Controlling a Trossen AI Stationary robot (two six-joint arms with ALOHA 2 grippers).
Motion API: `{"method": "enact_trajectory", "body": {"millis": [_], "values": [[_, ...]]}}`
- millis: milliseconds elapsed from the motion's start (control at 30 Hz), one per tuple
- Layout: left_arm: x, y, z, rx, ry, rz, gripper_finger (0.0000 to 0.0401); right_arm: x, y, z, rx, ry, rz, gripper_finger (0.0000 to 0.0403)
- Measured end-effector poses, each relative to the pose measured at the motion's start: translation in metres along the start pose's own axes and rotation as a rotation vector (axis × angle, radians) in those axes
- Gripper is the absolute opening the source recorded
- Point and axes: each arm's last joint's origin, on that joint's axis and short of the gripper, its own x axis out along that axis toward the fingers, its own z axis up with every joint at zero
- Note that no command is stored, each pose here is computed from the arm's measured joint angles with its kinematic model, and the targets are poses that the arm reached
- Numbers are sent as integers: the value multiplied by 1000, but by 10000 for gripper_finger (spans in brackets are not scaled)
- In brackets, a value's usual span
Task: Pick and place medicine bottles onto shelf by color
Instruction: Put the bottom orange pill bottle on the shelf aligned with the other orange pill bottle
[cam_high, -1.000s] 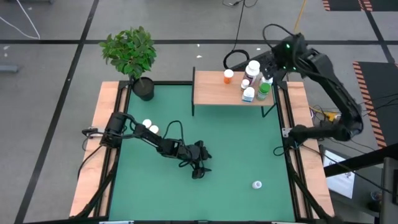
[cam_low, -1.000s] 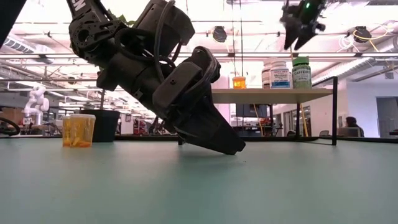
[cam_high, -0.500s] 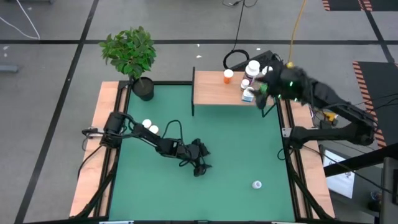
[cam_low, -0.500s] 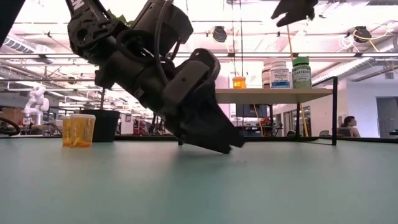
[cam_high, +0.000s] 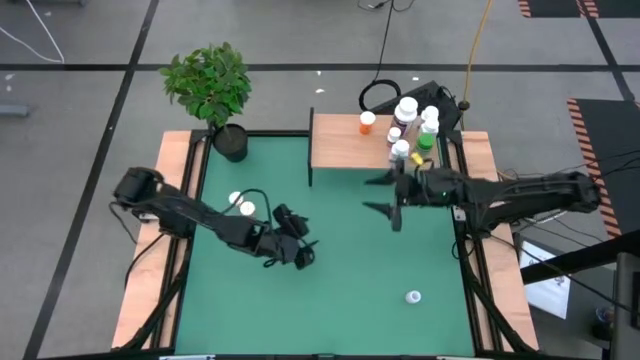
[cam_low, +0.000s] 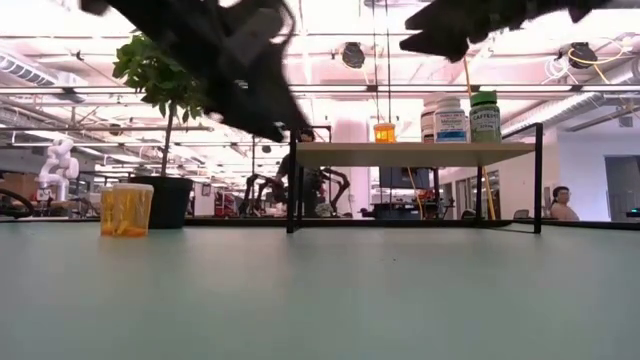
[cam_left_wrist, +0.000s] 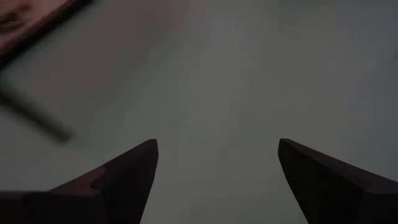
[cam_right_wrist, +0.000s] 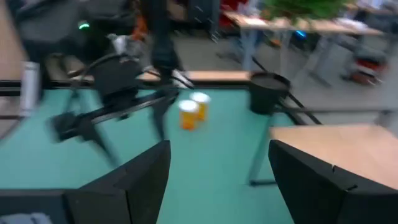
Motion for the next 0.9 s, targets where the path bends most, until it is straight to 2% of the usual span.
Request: {"method": "enact_trajectory", "body": {"millis": [167,433,667,900], "values": [[-35,19,-8,-85,73,203,335,9,12,-36,27,-124,96,265],[-59,50,-31,-230,262,458,335,6,14,-78,119,-187,109,265],[-51,67,-45,-463,417,525,335,3,13,-76,131,-291,111,265],[-47,75,-71,-608,368,598,335,3,13,-77,139,-285,112,265]]}}
